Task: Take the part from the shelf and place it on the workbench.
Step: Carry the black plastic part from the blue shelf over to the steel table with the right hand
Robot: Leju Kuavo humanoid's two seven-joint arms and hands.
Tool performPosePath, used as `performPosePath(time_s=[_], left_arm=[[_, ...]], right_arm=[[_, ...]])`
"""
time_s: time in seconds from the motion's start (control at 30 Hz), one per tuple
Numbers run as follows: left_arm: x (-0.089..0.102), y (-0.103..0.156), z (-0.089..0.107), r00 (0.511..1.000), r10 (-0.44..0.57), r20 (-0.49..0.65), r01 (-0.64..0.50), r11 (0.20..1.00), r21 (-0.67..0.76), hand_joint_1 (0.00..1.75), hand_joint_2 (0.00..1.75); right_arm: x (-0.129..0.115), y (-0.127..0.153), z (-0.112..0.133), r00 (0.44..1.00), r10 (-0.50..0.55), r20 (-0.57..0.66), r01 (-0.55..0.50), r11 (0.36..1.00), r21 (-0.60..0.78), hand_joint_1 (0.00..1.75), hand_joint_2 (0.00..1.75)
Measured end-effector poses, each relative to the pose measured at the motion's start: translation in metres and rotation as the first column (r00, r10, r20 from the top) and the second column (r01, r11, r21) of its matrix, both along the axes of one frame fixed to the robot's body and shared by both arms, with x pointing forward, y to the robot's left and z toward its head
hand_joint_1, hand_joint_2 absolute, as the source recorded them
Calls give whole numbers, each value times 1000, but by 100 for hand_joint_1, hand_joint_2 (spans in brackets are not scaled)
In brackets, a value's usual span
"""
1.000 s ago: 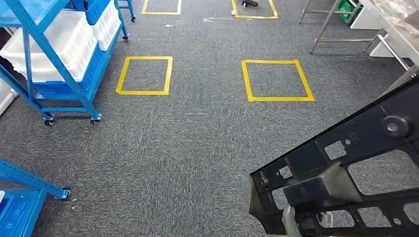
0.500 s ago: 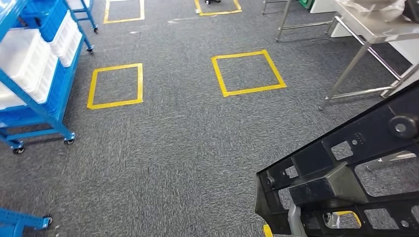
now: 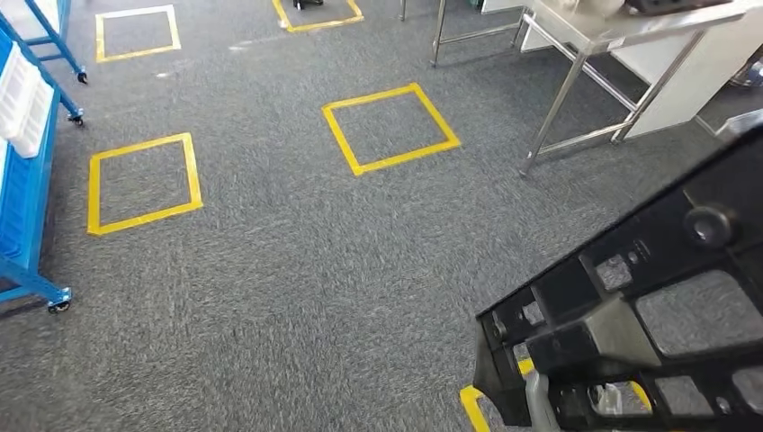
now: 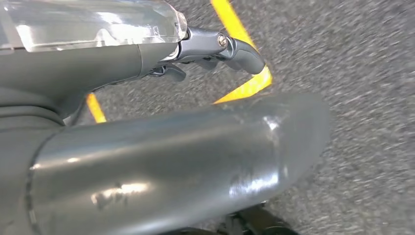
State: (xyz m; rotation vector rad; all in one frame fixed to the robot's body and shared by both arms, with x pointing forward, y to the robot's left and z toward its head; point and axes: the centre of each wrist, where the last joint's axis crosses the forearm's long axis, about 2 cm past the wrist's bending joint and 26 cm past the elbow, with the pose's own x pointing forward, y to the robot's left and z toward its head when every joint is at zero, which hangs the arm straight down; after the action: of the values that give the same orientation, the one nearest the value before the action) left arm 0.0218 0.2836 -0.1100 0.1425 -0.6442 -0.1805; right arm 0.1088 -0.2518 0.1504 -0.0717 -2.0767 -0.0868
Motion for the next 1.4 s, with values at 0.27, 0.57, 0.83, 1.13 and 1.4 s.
performPosePath(time_s=[0.27, 0.57, 0.83, 1.13, 1.4], left_arm=[[-1, 0, 0, 1000, 7, -1, -7, 1000, -4, 0, 0], [2, 1, 0, 1000, 23, 9, -23, 1000, 0, 0, 0], [28, 21, 3, 995, 90, 48, -93, 994, 57, 0, 0], [37, 53, 6, 987, 144, 71, -151, 983, 108, 0, 0], [43, 62, 7, 981, 163, 107, -174, 979, 103, 0, 0]], right_arm=[[0, -2, 1, 1000, -8, -2, 8, 1000, -2, 175, 175], [0, -4, 2, 1000, -9, -13, 9, 999, -47, 175, 175], [9, -8, -2, 996, -73, -55, 53, 951, -304, 175, 175], [12, -37, -16, 983, -168, -80, 113, 881, -459, 175, 175], [12, -48, -17, 977, -201, -70, 144, 868, -475, 175, 175]])
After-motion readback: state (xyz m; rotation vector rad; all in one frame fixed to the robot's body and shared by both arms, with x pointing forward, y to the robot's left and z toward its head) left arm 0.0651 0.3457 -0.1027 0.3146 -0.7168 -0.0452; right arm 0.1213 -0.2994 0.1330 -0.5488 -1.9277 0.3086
